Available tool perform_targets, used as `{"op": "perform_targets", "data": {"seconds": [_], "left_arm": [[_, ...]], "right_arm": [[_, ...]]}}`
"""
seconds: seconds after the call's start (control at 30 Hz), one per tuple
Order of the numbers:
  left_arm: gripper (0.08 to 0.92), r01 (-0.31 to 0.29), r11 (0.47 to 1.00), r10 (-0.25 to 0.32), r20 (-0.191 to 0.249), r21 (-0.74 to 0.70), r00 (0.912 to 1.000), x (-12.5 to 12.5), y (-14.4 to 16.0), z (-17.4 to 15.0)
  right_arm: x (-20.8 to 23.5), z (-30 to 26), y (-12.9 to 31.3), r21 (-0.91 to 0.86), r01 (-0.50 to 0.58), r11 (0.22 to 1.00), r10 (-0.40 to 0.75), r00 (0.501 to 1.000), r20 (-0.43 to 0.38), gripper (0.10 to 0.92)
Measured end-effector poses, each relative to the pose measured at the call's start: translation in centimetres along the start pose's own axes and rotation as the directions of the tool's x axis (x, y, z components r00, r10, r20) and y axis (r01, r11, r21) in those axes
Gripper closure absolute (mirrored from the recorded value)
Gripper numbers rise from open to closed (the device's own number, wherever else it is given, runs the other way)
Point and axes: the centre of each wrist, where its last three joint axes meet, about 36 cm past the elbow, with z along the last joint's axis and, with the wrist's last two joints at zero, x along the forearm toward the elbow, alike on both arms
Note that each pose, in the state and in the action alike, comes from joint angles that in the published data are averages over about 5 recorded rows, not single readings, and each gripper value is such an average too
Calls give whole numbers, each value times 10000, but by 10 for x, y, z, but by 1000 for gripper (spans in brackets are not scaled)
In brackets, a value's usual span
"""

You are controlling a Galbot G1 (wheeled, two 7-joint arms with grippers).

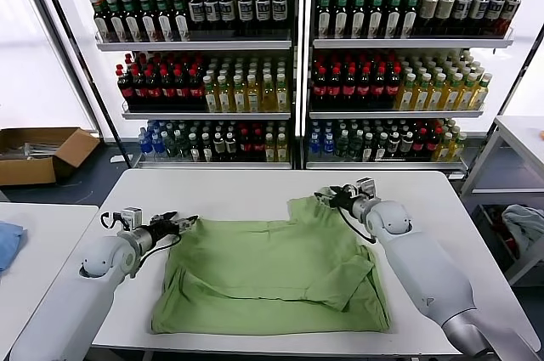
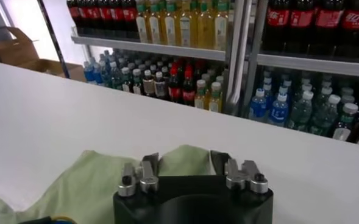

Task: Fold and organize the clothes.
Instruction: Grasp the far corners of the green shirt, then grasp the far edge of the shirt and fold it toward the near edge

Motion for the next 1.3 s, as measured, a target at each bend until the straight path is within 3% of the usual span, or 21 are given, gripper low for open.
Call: {"op": "perform_targets", "data": {"seconds": [0.17,0.4,0.63,1.03,1.3], "left_arm": [[548,-57,9999,55,-132,-104,9999,6,-3,7],[523,-145,9997,141,-227,-203,9996,14,-8,18],[538,-194,9997,189,-248,-166,9995,17,-12,24],[864,-341,9994,341,51,-111,9994,17,-16,26],[910,-373,9991,384,580,-200,9976,29,-21,25]], "right_arm": [[0,4,2,14,9,10000,-9,10000,-48,730],[-1,8,8,31,61,10000,-61,10000,-62,904],[2,11,9,9,34,10000,-34,10000,-30,916],[16,16,14,-116,42,9999,-40,9999,155,916],[39,15,22,-362,118,9993,-95,9980,622,916]]}}
